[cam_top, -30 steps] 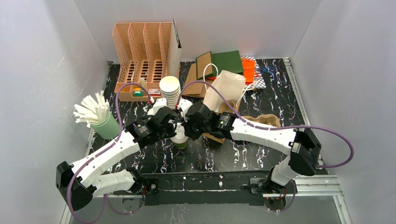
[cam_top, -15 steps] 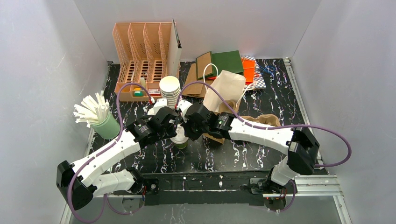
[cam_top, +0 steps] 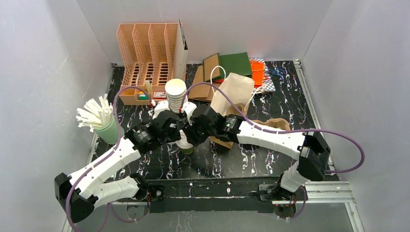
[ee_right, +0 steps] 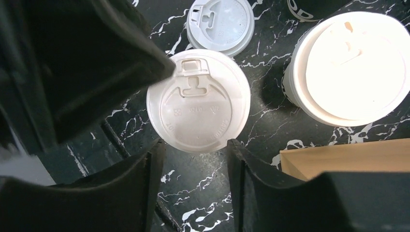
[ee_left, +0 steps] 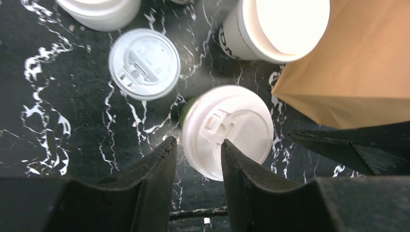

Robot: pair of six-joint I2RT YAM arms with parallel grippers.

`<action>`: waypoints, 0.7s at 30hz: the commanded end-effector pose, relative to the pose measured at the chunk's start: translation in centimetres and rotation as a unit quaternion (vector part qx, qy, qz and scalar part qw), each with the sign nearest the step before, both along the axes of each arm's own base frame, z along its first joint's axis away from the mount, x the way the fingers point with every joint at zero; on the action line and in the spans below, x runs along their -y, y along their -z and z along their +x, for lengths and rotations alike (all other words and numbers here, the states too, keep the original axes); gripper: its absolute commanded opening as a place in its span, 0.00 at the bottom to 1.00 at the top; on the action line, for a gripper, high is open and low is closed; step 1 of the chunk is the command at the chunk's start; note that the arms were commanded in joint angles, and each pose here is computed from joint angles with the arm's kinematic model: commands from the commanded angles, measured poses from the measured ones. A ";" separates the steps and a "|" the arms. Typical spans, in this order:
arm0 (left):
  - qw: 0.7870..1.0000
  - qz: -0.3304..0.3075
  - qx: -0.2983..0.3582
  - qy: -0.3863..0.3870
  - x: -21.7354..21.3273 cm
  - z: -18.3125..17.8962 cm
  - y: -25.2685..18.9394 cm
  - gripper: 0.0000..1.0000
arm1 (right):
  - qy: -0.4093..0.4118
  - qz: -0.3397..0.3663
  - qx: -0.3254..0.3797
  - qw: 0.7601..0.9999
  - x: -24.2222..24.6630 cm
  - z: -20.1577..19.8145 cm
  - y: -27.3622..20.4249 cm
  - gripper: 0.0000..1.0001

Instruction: Pack the takeout coffee

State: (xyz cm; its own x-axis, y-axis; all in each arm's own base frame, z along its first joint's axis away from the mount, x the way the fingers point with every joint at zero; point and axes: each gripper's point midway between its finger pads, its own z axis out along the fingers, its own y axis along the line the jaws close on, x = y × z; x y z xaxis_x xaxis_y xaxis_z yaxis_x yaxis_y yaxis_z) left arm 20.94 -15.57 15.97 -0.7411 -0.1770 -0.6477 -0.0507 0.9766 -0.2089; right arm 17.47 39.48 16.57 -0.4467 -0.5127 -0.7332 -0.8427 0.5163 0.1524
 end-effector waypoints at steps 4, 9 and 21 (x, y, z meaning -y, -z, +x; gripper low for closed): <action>0.998 -0.053 -0.001 -0.034 -3.5 1.7 -1.4 0.38 | -0.012 0.011 0.018 1.000 -0.8 0.5 -3.0 0.93; 0.995 -0.089 -0.025 -0.033 -3.8 2.1 -0.1 0.39 | -0.015 -0.006 0.007 1.000 -1.5 0.5 -2.5 0.98; 0.990 -0.131 -0.034 -0.038 -4.0 1.8 1.8 0.55 | 0.010 -0.064 0.012 0.998 -2.3 1.6 -0.4 0.98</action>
State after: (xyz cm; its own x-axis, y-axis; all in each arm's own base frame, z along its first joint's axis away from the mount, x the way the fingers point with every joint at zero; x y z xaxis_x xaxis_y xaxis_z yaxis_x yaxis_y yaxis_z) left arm 23.12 -11.20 14.47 -0.7476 -0.3874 -0.5395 -0.1637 0.8947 -0.4156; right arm 18.48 41.21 15.26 -0.4520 -0.6106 -0.6502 -0.8435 0.5298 0.0888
